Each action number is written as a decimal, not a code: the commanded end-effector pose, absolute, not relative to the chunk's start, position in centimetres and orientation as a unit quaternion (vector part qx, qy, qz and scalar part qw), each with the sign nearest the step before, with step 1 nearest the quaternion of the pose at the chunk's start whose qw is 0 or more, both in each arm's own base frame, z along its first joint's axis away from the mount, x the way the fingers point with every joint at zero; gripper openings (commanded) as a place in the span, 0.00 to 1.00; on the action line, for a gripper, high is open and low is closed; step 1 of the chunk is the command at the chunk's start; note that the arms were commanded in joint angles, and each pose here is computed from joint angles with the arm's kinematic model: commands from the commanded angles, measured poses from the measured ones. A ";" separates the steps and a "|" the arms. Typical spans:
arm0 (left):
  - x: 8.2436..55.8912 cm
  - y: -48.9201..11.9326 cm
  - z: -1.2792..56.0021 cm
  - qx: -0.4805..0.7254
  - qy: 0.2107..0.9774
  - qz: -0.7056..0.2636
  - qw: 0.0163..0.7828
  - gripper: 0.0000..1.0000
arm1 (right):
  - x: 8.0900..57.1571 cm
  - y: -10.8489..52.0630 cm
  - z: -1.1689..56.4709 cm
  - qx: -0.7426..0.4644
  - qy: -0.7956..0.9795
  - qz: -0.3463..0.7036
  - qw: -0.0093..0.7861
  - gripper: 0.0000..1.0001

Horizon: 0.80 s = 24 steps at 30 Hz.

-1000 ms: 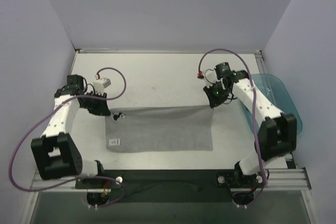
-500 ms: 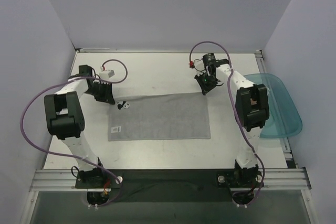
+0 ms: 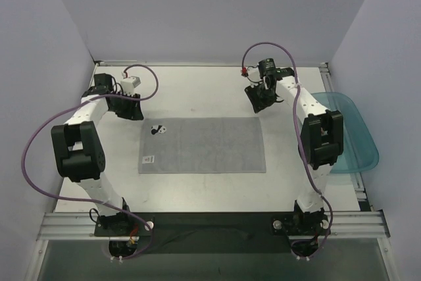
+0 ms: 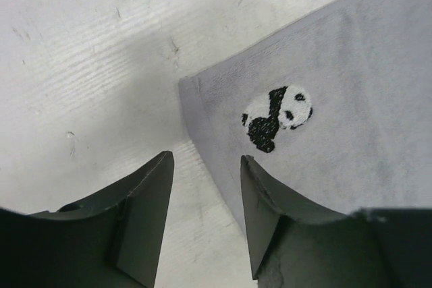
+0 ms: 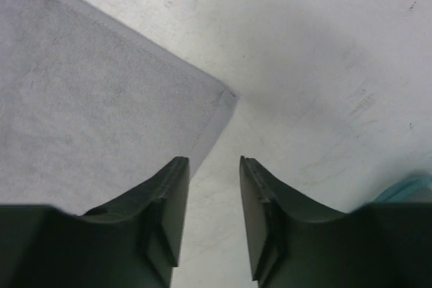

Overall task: Roll the towels
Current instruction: Flatten the towel

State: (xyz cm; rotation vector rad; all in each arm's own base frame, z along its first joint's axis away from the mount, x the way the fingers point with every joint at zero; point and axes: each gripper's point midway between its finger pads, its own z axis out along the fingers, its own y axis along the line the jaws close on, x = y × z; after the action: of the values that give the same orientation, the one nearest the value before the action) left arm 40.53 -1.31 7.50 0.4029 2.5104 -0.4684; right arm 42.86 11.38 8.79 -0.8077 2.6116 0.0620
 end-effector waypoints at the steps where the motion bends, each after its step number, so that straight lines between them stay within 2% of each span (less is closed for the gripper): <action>1: 41.6 -3.9 9.8 0.176 0.912 -0.197 0.313 0.51 | 39.6 11.8 10.2 -0.273 0.944 0.064 0.176 0.33; 2: 41.6 -4.2 9.4 0.175 0.914 -0.200 0.307 0.44 | 39.2 11.9 9.5 -0.269 0.946 0.070 0.163 0.30; 3: 41.9 -4.5 9.3 0.168 0.915 -0.204 0.304 0.41 | 38.9 12.2 9.0 -0.266 0.948 0.078 0.156 0.24; 5: 42.3 -5.1 8.0 0.162 0.920 -0.211 0.289 0.36 | 38.7 12.2 7.6 -0.257 0.953 0.081 0.137 0.21; 15: 44.9 -4.1 3.5 0.121 0.942 -0.179 0.255 0.35 | 42.5 12.0 3.0 -0.213 0.968 0.070 0.110 0.16; 19: 45.1 -2.8 1.6 0.115 0.954 -0.146 0.236 0.35 | 42.6 11.6 0.8 -0.201 0.975 0.058 0.076 0.16; 24: 45.9 -1.5 -0.3 0.104 0.965 -0.119 0.210 0.34 | 43.4 10.3 0.4 -0.189 0.979 0.025 0.073 0.14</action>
State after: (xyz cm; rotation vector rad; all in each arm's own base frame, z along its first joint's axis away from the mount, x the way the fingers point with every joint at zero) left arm 45.05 -3.60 2.13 0.3214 2.6137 -0.4664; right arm 44.21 11.87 1.14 -0.6061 2.8607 0.1723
